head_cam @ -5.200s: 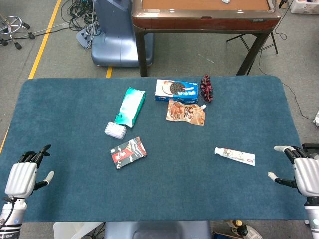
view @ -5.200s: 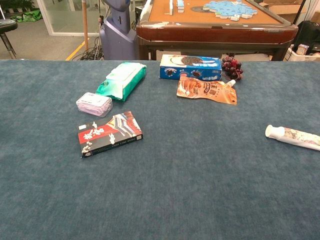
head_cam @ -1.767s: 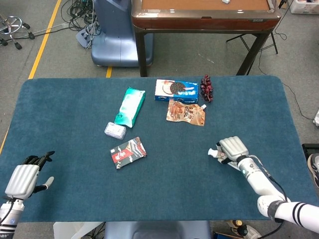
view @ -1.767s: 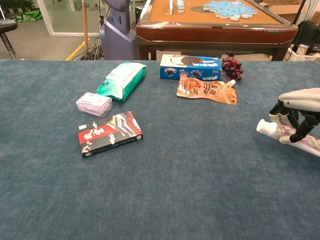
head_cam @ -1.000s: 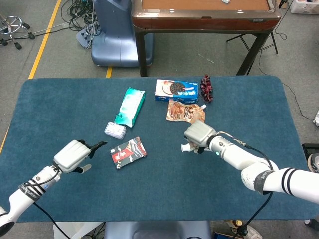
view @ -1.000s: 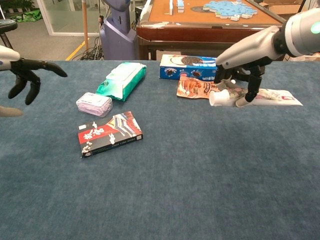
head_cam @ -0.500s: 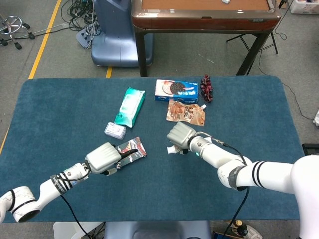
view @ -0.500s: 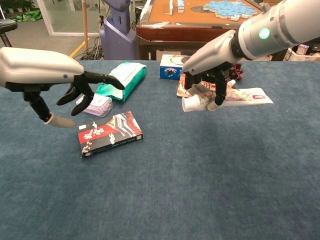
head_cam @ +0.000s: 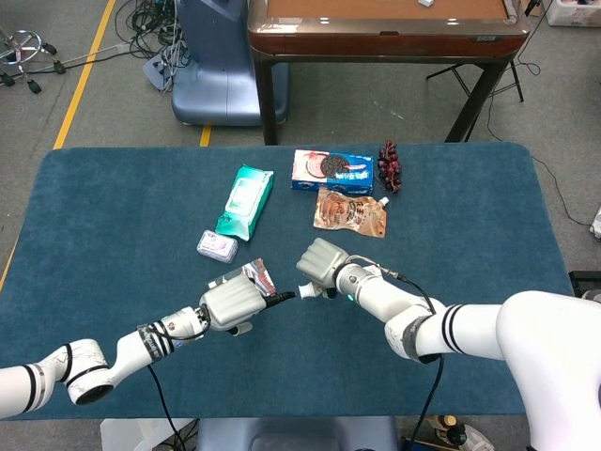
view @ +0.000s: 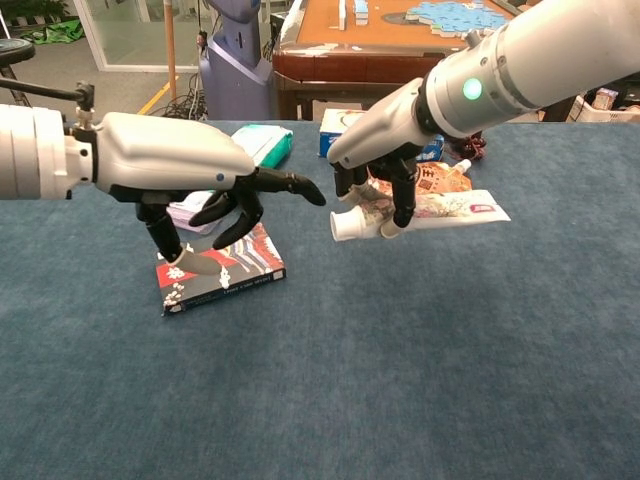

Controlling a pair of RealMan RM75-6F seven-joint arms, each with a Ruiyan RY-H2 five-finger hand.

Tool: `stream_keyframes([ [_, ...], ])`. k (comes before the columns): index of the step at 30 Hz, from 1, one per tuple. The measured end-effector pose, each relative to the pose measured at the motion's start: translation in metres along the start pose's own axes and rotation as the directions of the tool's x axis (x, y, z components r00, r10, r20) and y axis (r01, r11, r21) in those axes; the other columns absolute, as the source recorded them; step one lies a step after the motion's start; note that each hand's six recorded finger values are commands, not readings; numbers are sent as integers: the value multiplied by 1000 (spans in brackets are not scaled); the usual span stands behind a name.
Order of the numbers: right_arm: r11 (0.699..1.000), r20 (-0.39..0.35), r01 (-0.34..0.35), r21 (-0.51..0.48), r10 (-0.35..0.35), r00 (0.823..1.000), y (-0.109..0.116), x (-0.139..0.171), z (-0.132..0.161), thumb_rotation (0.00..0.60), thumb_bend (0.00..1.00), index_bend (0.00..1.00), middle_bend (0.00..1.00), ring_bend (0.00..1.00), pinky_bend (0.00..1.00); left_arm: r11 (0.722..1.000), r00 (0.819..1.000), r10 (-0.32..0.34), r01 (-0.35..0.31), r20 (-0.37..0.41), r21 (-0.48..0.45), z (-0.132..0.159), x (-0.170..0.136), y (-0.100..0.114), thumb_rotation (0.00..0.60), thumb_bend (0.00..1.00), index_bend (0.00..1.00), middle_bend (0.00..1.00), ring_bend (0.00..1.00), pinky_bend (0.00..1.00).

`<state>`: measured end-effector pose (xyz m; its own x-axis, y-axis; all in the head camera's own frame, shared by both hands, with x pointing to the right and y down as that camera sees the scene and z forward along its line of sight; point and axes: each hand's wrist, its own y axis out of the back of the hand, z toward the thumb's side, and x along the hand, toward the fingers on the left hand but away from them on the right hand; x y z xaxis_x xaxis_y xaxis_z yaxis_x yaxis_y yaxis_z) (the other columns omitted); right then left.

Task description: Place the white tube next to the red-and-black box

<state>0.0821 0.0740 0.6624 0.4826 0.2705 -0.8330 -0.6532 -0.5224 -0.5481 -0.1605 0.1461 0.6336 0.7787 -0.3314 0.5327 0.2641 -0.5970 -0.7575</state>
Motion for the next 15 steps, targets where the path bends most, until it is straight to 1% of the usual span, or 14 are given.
stream_keyframes([
  [8, 1000, -12, 4, -14, -5, 1000, 1, 0, 6, 600, 1000, 906, 791, 775, 482, 1000, 1000, -5, 6, 16, -4, 8, 13, -2, 600, 255, 49, 607, 666, 512],
  [15, 1000, -25, 10, -20, -10, 1000, 1, 0, 10, 600, 1000, 916, 797, 782, 482, 1000, 1000, -18, 18, 18, 7, 9, 18, -6, 600, 255, 50, 607, 665, 512],
])
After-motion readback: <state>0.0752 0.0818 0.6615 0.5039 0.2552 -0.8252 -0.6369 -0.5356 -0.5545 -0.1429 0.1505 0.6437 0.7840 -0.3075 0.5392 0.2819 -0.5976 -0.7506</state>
